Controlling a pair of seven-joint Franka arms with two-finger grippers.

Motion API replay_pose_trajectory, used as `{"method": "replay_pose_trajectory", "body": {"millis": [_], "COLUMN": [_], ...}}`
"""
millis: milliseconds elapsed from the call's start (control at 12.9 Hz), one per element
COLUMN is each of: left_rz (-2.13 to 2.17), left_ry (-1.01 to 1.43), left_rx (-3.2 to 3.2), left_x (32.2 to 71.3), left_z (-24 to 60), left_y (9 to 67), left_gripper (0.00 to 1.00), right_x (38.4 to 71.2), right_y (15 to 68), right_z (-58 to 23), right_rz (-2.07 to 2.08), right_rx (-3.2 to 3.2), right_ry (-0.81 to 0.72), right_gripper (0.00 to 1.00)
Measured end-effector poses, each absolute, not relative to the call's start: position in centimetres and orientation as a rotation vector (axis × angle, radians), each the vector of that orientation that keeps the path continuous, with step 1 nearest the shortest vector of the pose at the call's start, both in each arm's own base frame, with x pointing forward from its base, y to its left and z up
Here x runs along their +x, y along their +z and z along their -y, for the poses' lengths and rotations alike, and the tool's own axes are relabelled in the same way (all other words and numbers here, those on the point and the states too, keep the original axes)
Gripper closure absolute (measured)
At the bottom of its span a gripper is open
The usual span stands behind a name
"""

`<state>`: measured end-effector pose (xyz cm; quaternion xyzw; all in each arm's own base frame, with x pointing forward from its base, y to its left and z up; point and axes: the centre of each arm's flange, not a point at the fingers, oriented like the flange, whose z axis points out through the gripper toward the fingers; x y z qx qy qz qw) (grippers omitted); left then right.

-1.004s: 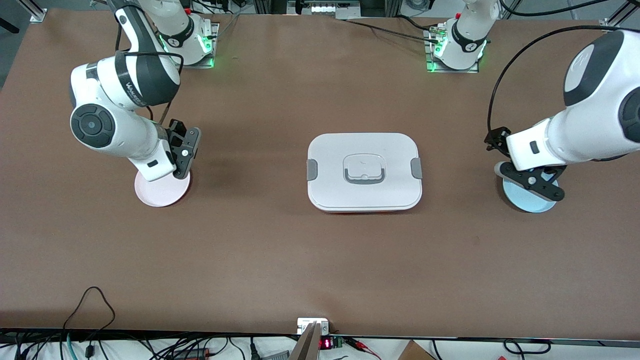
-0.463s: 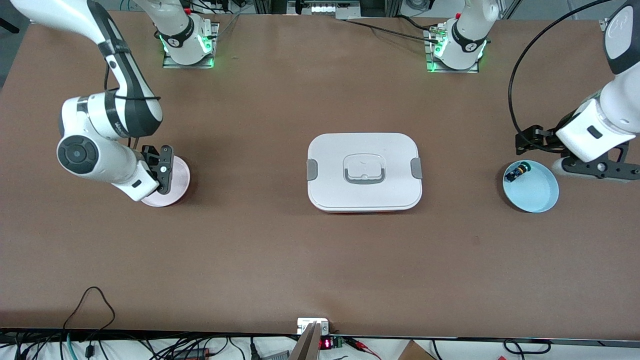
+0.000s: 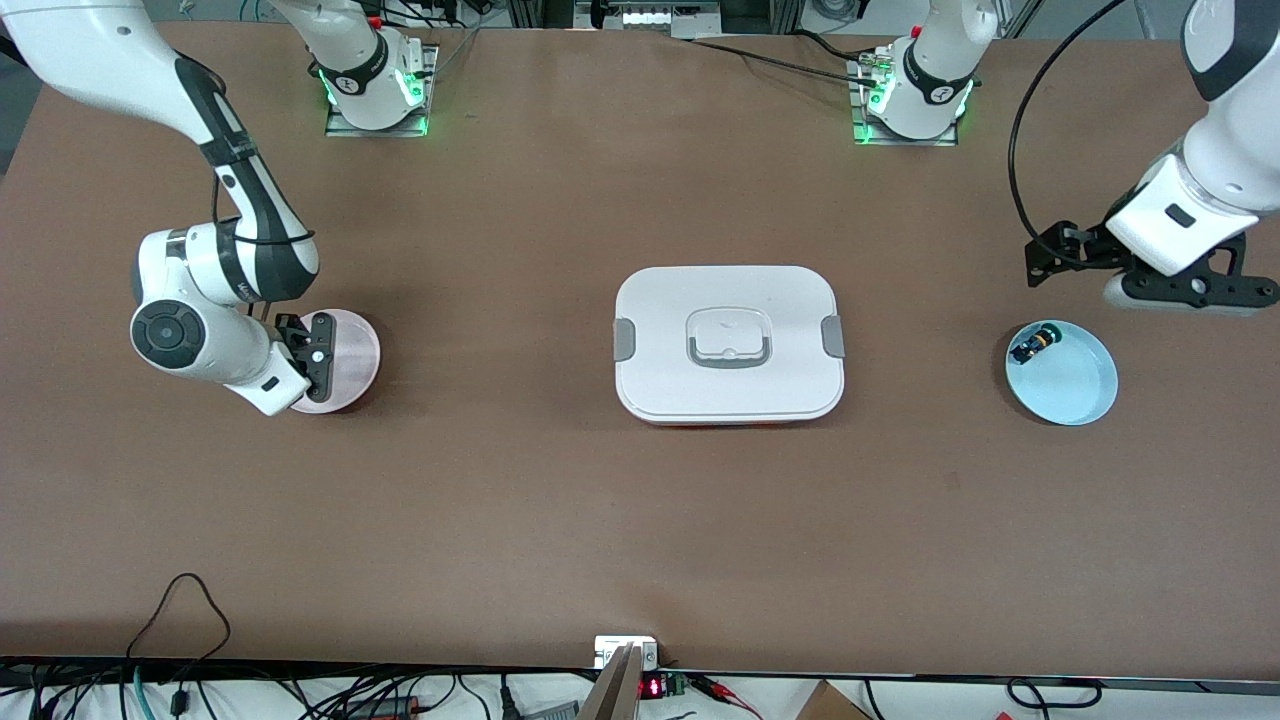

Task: Transfer orange switch to right arm and place
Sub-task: 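Lower the switch onto the white plate and open the right gripper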

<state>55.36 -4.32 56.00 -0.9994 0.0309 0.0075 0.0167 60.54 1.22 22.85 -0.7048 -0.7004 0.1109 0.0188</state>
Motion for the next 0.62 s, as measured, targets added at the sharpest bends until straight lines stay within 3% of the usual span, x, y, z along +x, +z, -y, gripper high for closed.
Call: {"method": "replay_pose_trajectory", "body": {"millis": [618], "left_rz": [-0.082], "left_ry": [0.02], "left_rx": [-3.108], "left_x": [54.5], "left_z": [4.0], "left_y": [56.0], "left_gripper": [0.0], "right_x": [57.3], "right_y": [18.6], "right_z": [-0.7], "right_rz": [2.047], "right_rx": [-2.274], "right_ry": [0.345], "right_gripper": [0.57]}}
